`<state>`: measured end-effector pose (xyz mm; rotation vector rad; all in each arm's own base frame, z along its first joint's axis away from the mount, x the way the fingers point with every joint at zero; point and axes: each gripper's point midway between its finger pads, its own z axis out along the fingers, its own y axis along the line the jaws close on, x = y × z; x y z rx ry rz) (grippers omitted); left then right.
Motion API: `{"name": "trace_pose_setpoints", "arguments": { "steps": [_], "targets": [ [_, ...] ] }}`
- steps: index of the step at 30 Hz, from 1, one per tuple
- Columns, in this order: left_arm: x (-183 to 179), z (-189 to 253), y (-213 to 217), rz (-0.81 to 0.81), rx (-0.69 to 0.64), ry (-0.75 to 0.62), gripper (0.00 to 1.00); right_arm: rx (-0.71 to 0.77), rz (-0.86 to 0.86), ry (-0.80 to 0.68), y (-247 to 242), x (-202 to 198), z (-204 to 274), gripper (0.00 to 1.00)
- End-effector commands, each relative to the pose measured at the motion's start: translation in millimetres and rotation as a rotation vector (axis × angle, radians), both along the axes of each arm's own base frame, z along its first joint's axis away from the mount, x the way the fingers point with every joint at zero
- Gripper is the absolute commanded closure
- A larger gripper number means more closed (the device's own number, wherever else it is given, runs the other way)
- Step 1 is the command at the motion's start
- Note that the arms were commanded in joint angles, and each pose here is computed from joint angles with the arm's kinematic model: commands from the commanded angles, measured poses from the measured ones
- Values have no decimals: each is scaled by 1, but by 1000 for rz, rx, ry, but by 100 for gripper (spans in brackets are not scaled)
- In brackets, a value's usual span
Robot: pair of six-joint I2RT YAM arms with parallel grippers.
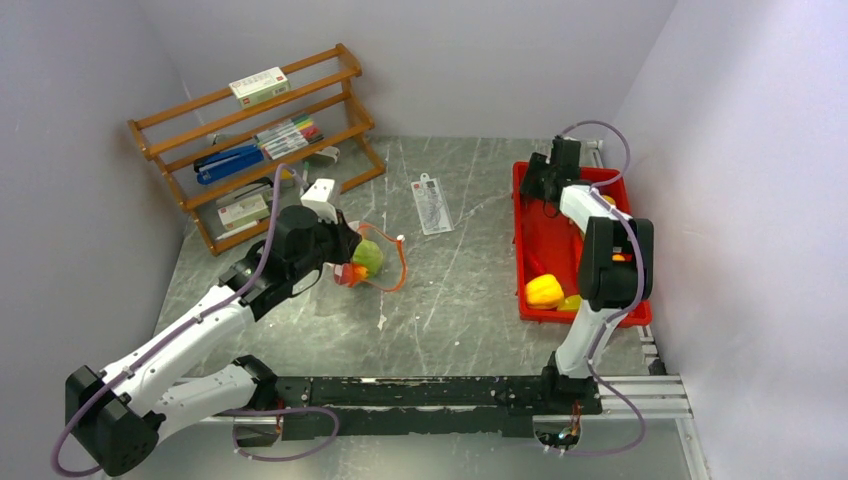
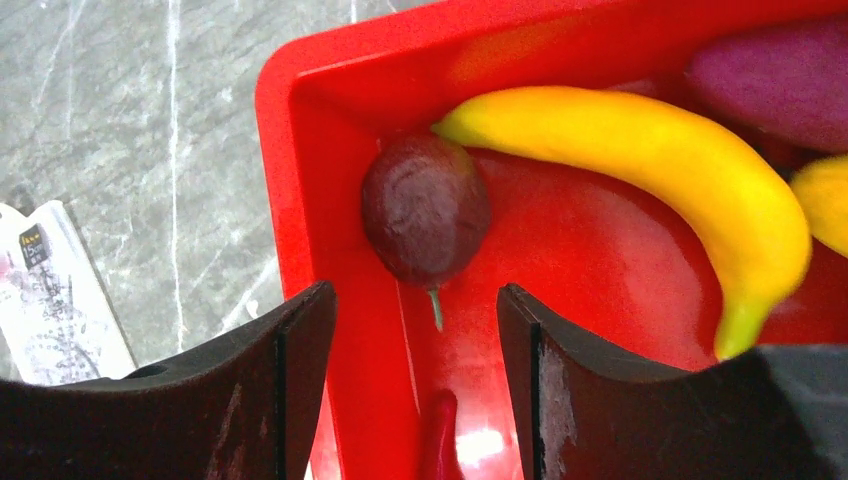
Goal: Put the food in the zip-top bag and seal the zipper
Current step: Pick up the fake fruit from the bin.
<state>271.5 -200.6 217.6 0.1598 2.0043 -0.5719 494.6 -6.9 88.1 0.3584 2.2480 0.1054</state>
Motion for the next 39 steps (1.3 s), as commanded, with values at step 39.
{"name": "trace_pose_setpoints", "arguments": {
  "steps": [39],
  "targets": [
    [-1,6,-2,-5,-45,-14,93,58,108,-8,-10,40,-41,50]
  ]
}}
